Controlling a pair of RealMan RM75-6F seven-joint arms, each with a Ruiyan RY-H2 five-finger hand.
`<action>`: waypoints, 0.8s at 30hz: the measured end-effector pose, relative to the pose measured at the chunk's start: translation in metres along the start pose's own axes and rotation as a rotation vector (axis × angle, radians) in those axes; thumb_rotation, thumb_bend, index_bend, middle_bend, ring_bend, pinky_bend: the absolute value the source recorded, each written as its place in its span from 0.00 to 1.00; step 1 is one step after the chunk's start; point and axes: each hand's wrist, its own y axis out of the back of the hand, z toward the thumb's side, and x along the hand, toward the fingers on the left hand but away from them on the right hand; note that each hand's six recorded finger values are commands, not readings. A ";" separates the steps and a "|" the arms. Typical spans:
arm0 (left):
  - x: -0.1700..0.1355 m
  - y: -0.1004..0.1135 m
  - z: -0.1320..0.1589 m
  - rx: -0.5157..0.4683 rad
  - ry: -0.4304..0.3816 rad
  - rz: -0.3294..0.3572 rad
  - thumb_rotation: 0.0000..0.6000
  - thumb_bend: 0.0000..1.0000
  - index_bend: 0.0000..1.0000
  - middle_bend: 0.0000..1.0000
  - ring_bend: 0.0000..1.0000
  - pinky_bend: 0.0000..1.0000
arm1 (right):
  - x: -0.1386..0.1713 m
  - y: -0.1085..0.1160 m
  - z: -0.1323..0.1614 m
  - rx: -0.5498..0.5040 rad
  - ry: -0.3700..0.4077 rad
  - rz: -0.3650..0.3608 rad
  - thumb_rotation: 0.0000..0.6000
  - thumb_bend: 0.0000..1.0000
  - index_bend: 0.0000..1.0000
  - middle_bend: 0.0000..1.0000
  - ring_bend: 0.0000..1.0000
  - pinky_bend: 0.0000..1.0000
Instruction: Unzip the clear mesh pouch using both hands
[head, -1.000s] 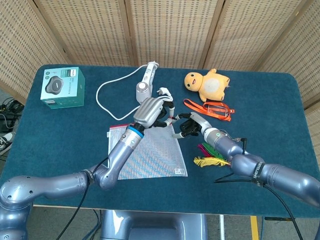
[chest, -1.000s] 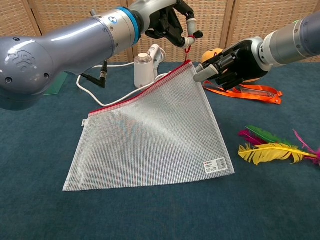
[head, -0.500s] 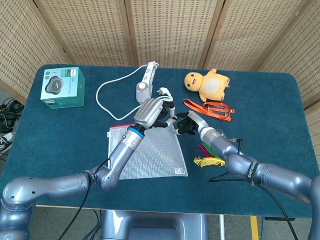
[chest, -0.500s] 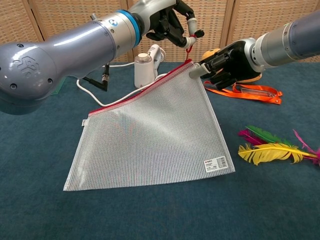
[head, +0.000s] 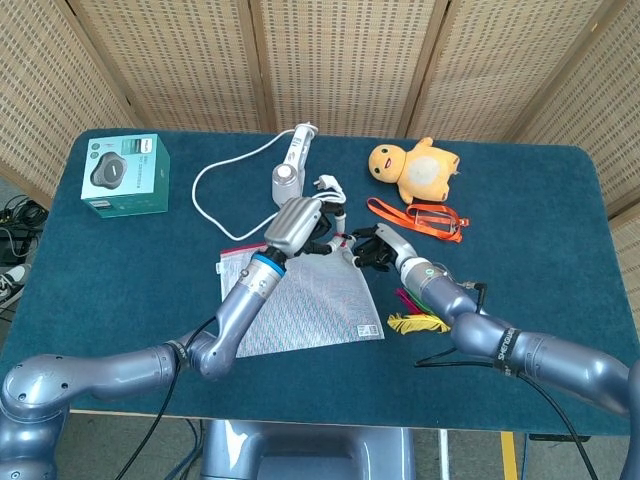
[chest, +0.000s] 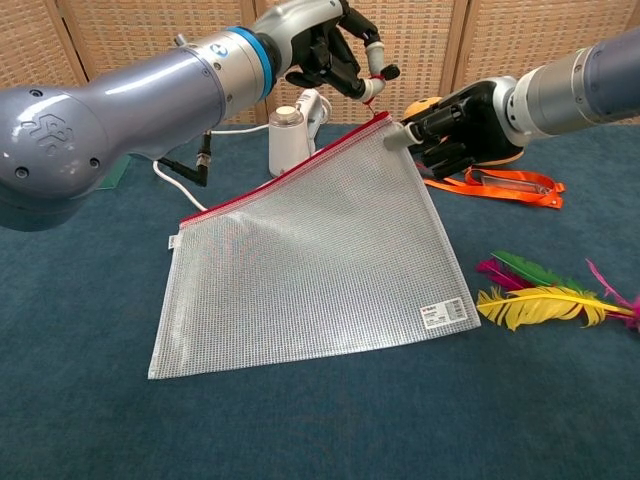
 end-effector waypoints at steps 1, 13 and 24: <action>0.000 0.000 -0.002 -0.005 0.004 -0.002 1.00 0.96 0.97 1.00 0.96 1.00 | 0.001 0.001 0.000 -0.007 0.002 -0.001 1.00 0.74 0.77 0.97 1.00 1.00; -0.003 0.009 -0.032 -0.015 0.058 0.003 1.00 0.96 0.97 1.00 0.96 1.00 | 0.013 0.012 0.003 -0.057 0.049 -0.004 1.00 0.78 0.79 0.97 1.00 1.00; -0.005 0.009 -0.056 -0.022 0.099 -0.011 1.00 0.96 0.97 1.00 0.96 1.00 | 0.023 0.025 0.016 -0.131 0.119 0.000 1.00 0.78 0.81 0.98 1.00 1.00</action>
